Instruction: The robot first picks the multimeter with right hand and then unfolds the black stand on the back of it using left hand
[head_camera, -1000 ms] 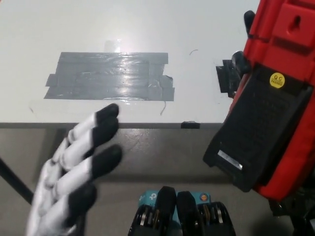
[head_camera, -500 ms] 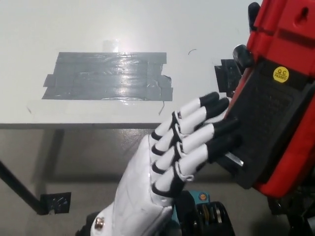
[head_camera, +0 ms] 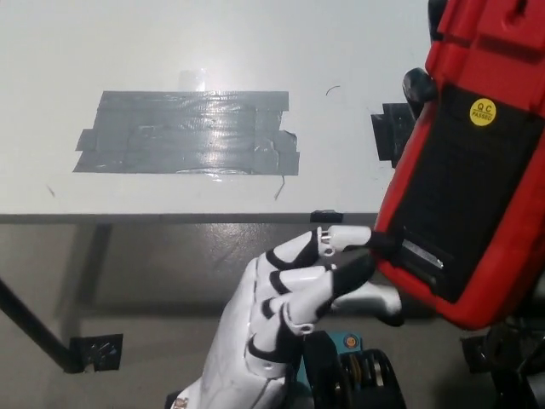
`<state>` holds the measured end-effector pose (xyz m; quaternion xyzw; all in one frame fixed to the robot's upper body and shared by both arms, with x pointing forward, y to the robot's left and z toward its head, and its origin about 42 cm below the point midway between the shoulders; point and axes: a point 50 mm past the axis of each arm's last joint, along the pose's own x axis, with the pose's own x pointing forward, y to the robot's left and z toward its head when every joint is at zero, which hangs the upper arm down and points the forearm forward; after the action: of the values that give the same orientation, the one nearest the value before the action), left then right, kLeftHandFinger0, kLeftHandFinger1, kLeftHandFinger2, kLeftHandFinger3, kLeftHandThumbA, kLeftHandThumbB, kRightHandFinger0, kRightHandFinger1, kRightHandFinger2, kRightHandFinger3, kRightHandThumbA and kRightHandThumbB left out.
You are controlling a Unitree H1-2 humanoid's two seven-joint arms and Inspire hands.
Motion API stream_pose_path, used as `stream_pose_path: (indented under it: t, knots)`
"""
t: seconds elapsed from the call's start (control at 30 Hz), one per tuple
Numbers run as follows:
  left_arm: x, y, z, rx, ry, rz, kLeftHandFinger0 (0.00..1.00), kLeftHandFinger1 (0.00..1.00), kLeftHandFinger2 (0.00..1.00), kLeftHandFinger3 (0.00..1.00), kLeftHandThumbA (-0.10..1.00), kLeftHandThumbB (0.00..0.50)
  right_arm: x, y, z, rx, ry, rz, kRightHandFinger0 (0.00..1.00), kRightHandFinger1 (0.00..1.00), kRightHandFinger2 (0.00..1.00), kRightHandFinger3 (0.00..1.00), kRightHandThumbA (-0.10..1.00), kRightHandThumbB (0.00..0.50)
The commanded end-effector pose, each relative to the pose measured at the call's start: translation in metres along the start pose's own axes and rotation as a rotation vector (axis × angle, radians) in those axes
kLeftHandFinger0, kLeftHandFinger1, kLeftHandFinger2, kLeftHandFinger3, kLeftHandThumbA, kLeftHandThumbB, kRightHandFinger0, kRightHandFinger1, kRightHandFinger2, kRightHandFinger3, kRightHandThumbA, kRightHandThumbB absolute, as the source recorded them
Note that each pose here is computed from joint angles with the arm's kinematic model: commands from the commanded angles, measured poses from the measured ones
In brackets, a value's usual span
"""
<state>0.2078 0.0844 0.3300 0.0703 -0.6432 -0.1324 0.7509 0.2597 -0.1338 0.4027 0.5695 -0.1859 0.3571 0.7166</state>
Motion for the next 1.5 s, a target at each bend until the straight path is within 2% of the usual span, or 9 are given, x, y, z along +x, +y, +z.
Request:
stream_pose_path:
  t: [0.0, 0.3, 0.43, 0.5, 0.57, 0.67, 0.7, 1.23, 1.47]
  knots:
    - [0.004, -0.001, 0.003, -0.066, -0.029, 0.067, 0.67, 0.46, 0.99, 1.0, 0.93, 0.415, 0.008, 0.019, 0.003, 0.041, -0.039, 0.089, 0.0, 0.45, 0.9, 0.9, -0.1, 0.099]
    - [0.007, 0.005, 0.003, 0.009, -0.057, 0.067, 0.92, 0.24, 0.45, 1.0, 1.0, 0.407, 0.011, 0.012, 0.013, 0.015, -0.064, 0.055, 0.0, 0.3, 0.81, 0.94, -0.1, 0.099]
    - [-0.002, 0.012, 0.002, 0.081, -0.035, 0.067, 0.96, 0.65, 1.0, 1.0, 1.0, 0.439, 0.025, -0.006, 0.035, -0.036, -0.143, 0.002, 0.0, 0.4, 0.92, 1.0, -0.1, 0.064]
    - [-0.005, 0.015, 0.002, 0.079, -0.02, 0.07, 0.93, 0.5, 0.9, 1.0, 1.0, 0.461, 0.031, -0.015, 0.044, -0.078, -0.162, -0.017, 0.0, 0.47, 0.89, 1.0, -0.1, 0.065]
    - [-0.009, 0.024, 0.0, 0.078, -0.003, 0.047, 1.0, 0.28, 0.38, 1.0, 1.0, 0.499, 0.042, -0.029, 0.056, -0.148, -0.171, -0.053, 0.0, 0.47, 0.85, 1.0, -0.1, 0.083]
    - [-0.02, 0.036, 0.001, 0.118, 0.034, -0.01, 1.0, 0.63, 0.67, 1.0, 1.0, 0.487, 0.055, -0.049, 0.07, -0.254, -0.187, -0.123, 0.0, 0.47, 0.84, 1.0, -0.1, 0.099]
    - [-0.026, 0.04, -0.001, 0.186, 0.059, -0.014, 1.0, 1.0, 0.99, 1.0, 1.0, 0.459, 0.062, -0.061, 0.076, -0.315, -0.186, -0.173, 0.0, 0.46, 0.8, 0.97, -0.1, 0.101]
    - [-0.096, 0.064, -0.037, 0.431, 0.302, -0.065, 1.0, 1.0, 1.0, 1.0, 1.0, 0.353, 0.146, -0.156, 0.138, -1.518, -0.303, -0.528, 0.0, 0.17, 0.65, 0.78, -0.1, 0.142]
    - [-0.105, 0.056, -0.035, 0.414, 0.322, -0.058, 1.0, 1.0, 1.0, 1.0, 1.0, 0.31, 0.177, -0.196, 0.128, -1.926, -0.169, -0.535, 0.0, 0.39, 0.84, 0.98, -0.1, 0.135]
